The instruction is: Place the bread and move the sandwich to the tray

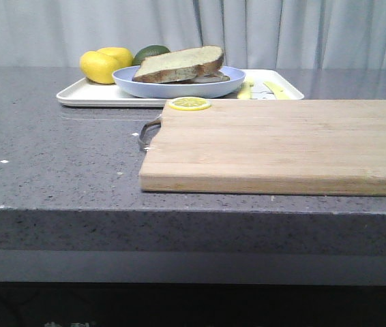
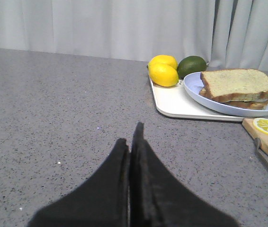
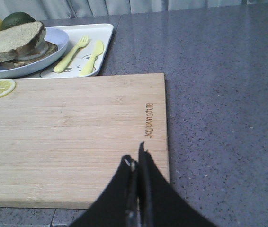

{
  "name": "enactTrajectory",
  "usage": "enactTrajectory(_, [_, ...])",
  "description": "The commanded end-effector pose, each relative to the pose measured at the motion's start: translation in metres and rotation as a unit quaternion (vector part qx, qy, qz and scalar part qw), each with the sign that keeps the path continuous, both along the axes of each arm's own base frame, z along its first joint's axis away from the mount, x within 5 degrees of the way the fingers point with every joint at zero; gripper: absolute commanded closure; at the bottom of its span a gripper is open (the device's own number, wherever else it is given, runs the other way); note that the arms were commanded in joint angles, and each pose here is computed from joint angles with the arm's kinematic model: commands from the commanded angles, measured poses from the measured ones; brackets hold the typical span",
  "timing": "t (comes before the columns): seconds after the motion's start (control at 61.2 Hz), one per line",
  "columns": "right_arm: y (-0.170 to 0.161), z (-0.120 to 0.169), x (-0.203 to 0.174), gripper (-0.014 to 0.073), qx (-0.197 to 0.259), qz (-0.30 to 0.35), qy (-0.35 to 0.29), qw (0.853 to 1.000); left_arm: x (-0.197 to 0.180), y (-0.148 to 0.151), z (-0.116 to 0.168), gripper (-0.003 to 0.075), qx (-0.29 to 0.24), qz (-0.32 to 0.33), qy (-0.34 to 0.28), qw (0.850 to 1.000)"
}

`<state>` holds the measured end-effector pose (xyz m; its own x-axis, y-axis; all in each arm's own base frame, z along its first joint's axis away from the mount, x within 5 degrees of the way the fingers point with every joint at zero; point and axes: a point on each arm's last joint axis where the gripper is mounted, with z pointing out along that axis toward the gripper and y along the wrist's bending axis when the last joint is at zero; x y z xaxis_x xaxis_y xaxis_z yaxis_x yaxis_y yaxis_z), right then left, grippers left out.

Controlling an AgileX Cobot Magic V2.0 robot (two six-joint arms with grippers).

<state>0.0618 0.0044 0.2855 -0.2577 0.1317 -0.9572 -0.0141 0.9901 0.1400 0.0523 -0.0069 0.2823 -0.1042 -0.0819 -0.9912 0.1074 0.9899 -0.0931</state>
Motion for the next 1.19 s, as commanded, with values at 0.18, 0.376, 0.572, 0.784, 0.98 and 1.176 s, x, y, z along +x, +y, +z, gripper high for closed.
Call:
enactTrajectory(0.18, [-0.001, 0.016, 0.001, 0.0657, 0.002, -0.004, -0.050, 0.999, -0.013, 0.002, -0.029, 0.0741, -0.017, 0.002, -0.068, 0.998])
enactTrajectory(0.376, [-0.001, 0.016, 0.001, 0.0657, 0.002, -0.004, -0.050, 0.999, -0.004, 0.003, -0.054, 0.0741, -0.016, 0.020, -0.060, 0.998])
enactTrajectory(0.572, [-0.001, 0.016, 0.001, 0.0657, 0.002, -0.004, -0.050, 0.999, 0.002, 0.003, -0.079, 0.0741, -0.014, 0.027, -0.047, 0.998])
enactTrajectory(0.784, [-0.001, 0.016, 0.001, 0.0657, 0.002, -0.004, -0.050, 0.999, 0.002, 0.003, -0.079, 0.0741, -0.015, 0.027, -0.049, 0.998])
enactTrajectory(0.98, [-0.001, 0.016, 0.001, 0.0657, 0.002, -0.004, -0.050, 0.999, 0.002, 0.003, -0.079, 0.0741, -0.015, 0.027, -0.049, 0.998])
enactTrajectory(1.176, [-0.001, 0.016, 0.001, 0.0657, 0.002, -0.004, -0.050, 0.999, 0.002, 0.003, -0.079, 0.0741, -0.015, 0.027, -0.049, 0.998])
